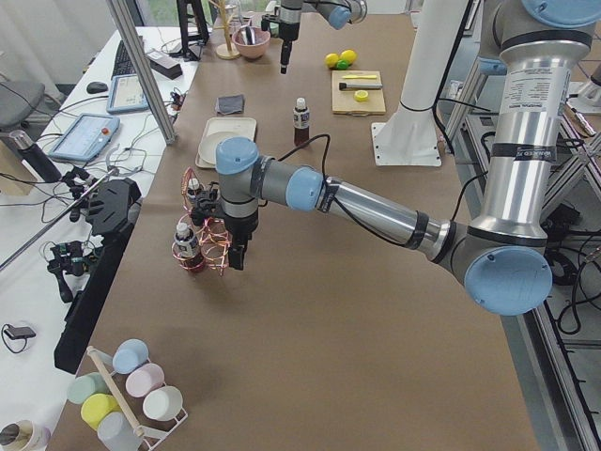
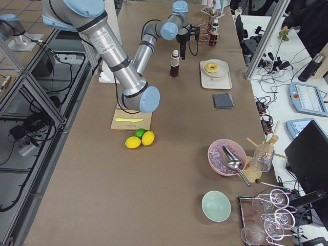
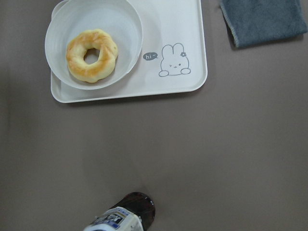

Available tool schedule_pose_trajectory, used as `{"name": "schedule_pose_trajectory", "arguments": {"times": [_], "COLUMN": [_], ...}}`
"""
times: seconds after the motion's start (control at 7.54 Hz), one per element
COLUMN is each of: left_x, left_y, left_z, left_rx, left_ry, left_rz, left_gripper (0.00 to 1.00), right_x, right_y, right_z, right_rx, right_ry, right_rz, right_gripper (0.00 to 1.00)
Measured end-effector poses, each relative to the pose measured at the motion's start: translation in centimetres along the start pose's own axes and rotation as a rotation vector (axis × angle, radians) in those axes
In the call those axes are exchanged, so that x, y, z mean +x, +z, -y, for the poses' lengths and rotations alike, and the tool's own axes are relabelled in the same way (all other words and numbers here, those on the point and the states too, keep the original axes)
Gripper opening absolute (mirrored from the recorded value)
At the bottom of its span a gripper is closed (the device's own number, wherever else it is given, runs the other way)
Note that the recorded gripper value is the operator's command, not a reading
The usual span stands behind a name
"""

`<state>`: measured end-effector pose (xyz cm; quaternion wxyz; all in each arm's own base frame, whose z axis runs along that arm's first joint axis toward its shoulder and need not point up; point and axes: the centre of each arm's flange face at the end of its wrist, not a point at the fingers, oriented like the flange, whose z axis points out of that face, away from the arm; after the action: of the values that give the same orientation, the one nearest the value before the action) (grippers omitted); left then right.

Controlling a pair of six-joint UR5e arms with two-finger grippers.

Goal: Place tea on tray
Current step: 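Lower the right gripper onto the tea bottle cap and grasp it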

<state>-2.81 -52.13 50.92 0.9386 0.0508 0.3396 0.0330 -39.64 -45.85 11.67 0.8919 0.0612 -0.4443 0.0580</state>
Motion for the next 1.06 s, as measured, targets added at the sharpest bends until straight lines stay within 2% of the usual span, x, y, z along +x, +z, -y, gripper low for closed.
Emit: {"name": "schedule_pose_trajectory", "arguments": {"times": [0.13,0.53,0.93,1.06], "left_x": [-1.8,-4.4,-5.1,-5.0], "left_y": [-0.4,1.1,1.9,2.0], "left_z": [-0.7,-1.3,-1.4,-1.4], "left_rx": [-0.026,-0.077,-0.097,-0.098], "left_ry": [0.011,0.0,-0.016,-0.024], "left_rz": [0.004,0.002,-0.003,-0.018], "left_gripper": [0.98,0.98,0.98,0.98], "right_x": [-2.1,-9.0,-10.5,-10.4], "right_y": [0.1,1.5,3.9,4.5], "right_z": [-1.5,-5.7,-7.2,-6.9], "right_rx": [-0.008,-0.027,-0.051,-0.05], "right_ry": [0.021,0.044,0.028,0.01], "right_rz": [-0.007,-0.077,-0.115,-0.126], "right_gripper": [1.0,0.99,0.96,0.8]}}
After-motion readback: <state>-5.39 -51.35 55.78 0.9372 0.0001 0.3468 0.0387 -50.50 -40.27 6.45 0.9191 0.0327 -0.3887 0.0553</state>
